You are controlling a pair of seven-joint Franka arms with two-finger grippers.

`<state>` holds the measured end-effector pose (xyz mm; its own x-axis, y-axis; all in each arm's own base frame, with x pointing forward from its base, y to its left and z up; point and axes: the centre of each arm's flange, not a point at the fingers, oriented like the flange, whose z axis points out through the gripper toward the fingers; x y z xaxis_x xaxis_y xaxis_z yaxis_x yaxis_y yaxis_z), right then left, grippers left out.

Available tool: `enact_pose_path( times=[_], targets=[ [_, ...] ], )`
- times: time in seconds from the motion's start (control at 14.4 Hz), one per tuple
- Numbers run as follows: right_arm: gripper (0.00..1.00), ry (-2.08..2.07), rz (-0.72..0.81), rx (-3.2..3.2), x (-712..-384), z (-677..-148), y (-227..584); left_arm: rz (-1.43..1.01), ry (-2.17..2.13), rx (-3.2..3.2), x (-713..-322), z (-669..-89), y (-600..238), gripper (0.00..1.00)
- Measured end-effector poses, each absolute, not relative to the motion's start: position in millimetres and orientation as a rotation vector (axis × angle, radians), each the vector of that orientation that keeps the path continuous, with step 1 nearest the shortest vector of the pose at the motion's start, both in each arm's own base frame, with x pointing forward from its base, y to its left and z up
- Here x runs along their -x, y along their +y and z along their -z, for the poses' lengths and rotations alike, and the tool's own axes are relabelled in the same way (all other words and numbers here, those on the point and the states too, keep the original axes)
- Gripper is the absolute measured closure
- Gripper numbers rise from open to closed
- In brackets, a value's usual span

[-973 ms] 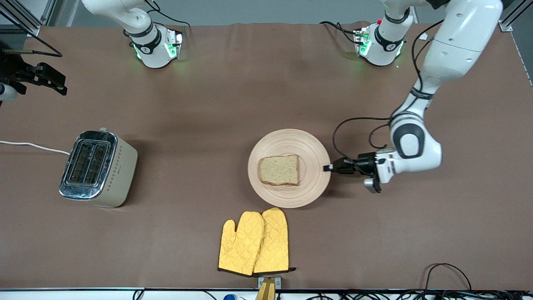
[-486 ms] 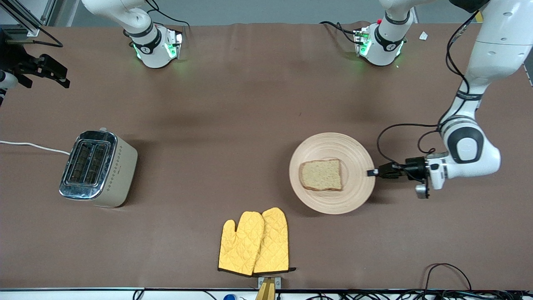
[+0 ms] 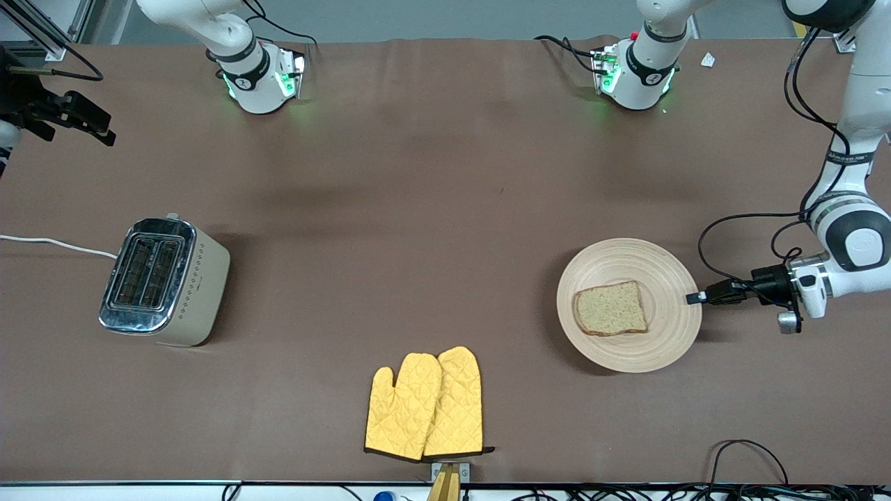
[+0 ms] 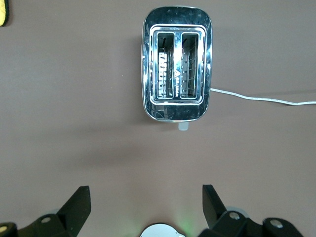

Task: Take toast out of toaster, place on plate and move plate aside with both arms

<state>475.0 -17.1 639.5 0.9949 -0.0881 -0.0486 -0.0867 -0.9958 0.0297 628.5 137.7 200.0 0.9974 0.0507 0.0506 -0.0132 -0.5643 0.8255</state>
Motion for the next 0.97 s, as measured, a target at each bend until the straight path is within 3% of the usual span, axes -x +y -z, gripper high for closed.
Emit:
enact_pose_path(
  times=[0.97],
  targets=[
    [0.00,-0.156,0.044,-3.097,-486,-649,-41,-0.112,0.098,-2.111,-614,-143,179,0.91]
  ],
)
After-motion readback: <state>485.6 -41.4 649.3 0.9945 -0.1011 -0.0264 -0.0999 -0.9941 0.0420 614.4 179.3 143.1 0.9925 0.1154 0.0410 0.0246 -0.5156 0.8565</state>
